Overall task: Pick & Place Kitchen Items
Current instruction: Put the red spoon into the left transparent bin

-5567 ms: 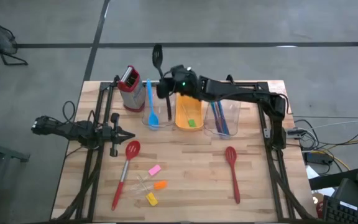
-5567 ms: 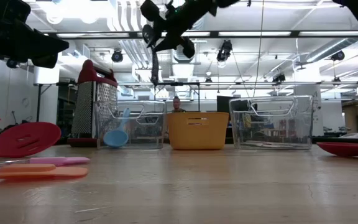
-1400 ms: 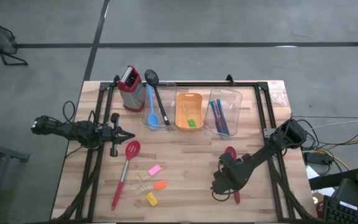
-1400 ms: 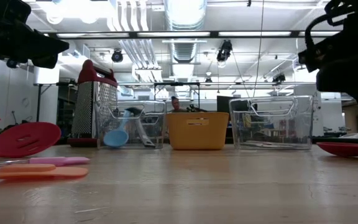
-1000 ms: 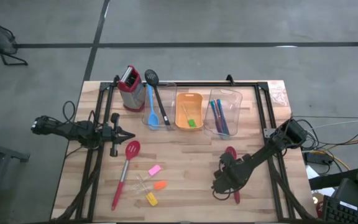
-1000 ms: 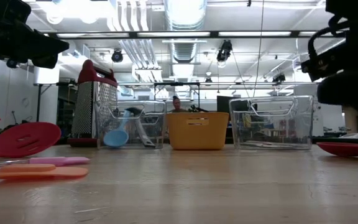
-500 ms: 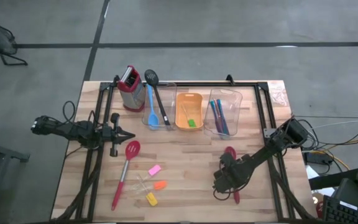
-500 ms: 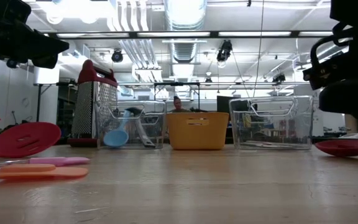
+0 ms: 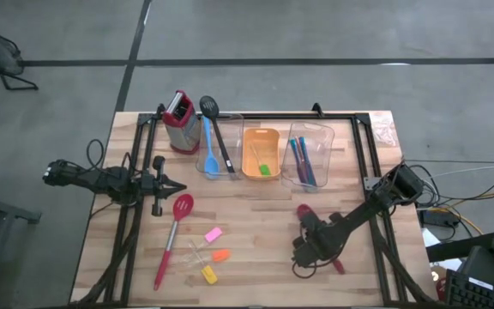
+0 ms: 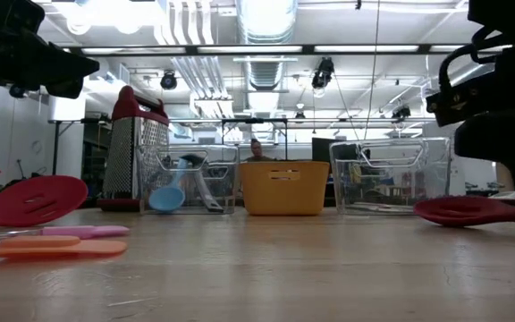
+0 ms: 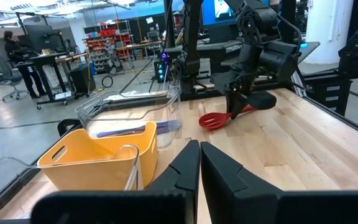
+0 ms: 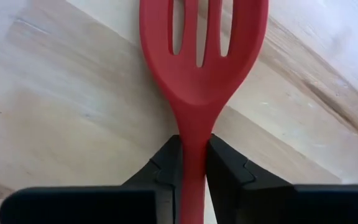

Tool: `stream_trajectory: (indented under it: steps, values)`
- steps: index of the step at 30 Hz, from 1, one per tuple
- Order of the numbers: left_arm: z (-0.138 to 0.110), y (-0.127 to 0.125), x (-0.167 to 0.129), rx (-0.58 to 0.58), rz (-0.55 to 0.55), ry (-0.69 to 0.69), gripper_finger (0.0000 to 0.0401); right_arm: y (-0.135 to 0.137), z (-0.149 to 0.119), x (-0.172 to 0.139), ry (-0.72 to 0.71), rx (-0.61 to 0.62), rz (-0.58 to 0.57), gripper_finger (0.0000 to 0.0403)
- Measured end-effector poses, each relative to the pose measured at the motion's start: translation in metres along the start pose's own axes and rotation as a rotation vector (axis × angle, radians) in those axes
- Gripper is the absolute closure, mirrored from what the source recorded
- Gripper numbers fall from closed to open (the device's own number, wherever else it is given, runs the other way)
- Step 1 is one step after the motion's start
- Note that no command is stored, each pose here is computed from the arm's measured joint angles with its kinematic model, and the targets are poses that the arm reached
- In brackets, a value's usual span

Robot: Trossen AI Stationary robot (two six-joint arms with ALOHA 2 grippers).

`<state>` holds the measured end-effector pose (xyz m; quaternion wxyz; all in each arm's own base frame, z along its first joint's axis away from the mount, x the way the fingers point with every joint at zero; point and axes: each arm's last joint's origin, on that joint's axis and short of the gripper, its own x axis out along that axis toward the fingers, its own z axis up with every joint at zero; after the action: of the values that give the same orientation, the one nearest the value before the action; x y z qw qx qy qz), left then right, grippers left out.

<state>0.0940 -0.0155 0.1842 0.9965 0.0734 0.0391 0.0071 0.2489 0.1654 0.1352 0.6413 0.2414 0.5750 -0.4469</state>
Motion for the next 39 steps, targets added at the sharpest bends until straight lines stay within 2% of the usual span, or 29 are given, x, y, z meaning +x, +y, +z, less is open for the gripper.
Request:
stream_trajectory:
  steps: [4,8,13,19,27,39]
  values:
    - [0.0,0.0,0.0,0.0,0.0,0.0,0.0383,0.005,0.001,-0.005,-0.002,0.006,0.027,0.0344]
    - [0.0,0.0,0.0,0.0,0.0,0.0,0.038,0.014,0.004,-0.018,-0.047,-0.01,0.087,0.0349]
    - [0.0,0.0,0.0,0.0,0.0,0.0,0.0382,0.03,0.011,-0.04,-0.153,-0.047,0.212,0.0358]
    - [0.0,0.0,0.0,0.0,0.0,0.0,0.0381,0.046,0.022,-0.065,-0.314,-0.075,0.337,0.0346]
    - [0.0,0.0,0.0,0.0,0.0,0.0,0.0383,0.068,0.049,-0.076,-0.446,-0.107,0.506,0.0355]
    - [0.0,0.0,0.0,0.0,0.0,0.0,0.0383,0.083,0.109,-0.082,-0.634,-0.167,0.617,0.0352]
